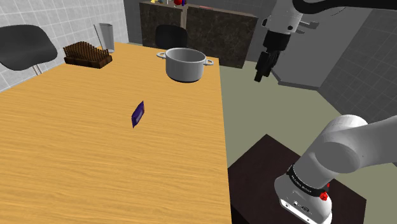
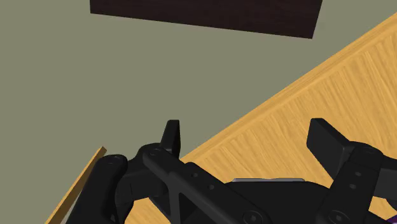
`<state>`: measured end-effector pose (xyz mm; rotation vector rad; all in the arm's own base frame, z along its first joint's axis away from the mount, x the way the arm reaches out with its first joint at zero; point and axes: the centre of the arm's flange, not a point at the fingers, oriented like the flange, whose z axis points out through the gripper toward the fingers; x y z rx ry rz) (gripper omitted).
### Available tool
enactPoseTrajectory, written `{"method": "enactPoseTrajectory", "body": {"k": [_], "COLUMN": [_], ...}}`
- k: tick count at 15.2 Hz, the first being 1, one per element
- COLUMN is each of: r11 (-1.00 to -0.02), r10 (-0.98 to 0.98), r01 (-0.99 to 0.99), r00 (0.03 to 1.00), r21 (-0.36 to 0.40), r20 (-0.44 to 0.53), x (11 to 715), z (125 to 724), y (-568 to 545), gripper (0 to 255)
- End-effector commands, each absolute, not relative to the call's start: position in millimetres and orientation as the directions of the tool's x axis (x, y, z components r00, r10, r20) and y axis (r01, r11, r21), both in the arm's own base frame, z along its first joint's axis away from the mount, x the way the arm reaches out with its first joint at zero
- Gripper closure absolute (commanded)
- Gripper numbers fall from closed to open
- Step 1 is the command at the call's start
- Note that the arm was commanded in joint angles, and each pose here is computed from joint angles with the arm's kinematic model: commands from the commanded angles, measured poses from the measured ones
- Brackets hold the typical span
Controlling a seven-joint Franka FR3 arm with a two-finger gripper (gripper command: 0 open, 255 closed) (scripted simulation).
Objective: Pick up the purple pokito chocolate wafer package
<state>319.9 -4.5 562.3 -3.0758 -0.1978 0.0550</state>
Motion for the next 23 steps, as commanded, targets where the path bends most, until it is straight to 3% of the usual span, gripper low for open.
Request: {"method": "enactPoseTrajectory", "body": {"k": [1,12,23], "r11": [-0.99,-0.988,-0.911], "r10": [0.129,-0.146,-0.41], "r01": [0.127,-0.148,-0.411], "r00": [0.991,0.989,0.911], "r21": [-0.061,-0.047,-0.031], "r20": [-0.032,-0.037,-0.038], "x": [320,350,416], "z": [562,530,496], "y": [-4,134,258], "gripper": [0,0,0]}}
